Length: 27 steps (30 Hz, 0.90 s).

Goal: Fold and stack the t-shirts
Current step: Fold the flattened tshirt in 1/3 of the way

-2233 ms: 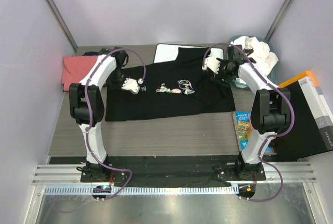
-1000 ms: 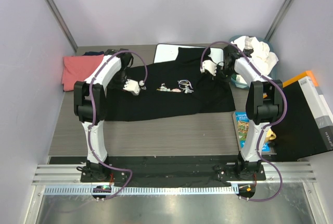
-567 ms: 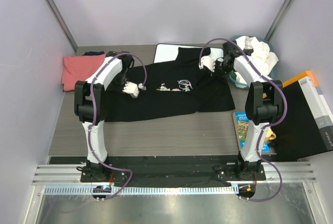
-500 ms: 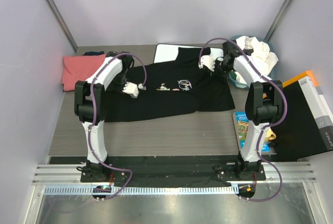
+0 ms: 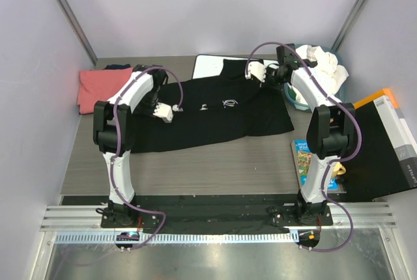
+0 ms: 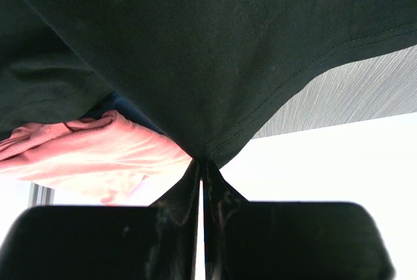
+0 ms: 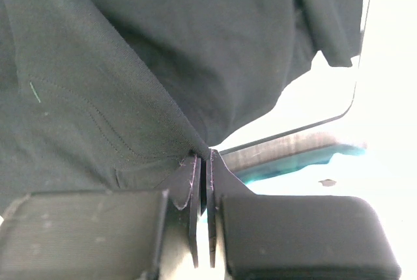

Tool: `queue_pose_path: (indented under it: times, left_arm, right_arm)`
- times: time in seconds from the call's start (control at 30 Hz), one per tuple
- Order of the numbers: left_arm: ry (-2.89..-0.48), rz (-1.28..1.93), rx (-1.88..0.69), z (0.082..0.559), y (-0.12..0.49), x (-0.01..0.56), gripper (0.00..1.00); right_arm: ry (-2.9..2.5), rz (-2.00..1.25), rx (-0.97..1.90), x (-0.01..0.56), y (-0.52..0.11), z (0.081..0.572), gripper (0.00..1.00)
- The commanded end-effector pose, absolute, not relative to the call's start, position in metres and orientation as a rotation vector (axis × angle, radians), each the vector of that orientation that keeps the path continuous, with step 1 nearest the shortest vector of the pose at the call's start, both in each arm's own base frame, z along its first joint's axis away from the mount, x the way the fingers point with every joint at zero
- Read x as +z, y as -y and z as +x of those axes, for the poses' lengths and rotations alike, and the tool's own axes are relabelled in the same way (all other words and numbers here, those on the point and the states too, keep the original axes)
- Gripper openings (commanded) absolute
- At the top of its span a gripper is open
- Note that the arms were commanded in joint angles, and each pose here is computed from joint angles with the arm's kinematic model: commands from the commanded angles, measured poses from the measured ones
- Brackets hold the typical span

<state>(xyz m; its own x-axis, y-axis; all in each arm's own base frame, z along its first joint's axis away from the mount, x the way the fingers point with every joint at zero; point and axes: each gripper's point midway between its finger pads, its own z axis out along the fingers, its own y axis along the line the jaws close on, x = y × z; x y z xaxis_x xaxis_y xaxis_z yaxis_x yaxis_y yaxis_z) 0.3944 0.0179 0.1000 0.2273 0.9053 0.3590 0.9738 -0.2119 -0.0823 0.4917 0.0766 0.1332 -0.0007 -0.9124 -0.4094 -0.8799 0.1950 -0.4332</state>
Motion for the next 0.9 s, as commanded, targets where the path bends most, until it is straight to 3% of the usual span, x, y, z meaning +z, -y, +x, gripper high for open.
queue_pose_path:
  times: [0.0,0.27,0.5,0.87]
  left_arm:
    - [1.585,-2.108,-0.138,0.338,-0.033,0.13,0.0]
    - [1.664,-2.156,-0.143,0.335,-0.024,0.154,0.0]
    - [1.737,-2.232,-0.129,0.31,-0.016,0.175,0.0]
    - [1.865,-2.294,-0.097,0.222,-0.017,0.194,0.0]
  right_arm:
    - [-1.719,-1.581,-0.157,0.198,-0.088,0.51,0.01]
    - [-1.697,-1.577,-0.19,0.216,-0.084,0.5,0.01]
    - [-1.708,-1.604,-0.151,0.229,-0.082,0.455,0.01]
    - [-1.728,-1.623,-0.099,0.224,-0.072,0.355,0.01]
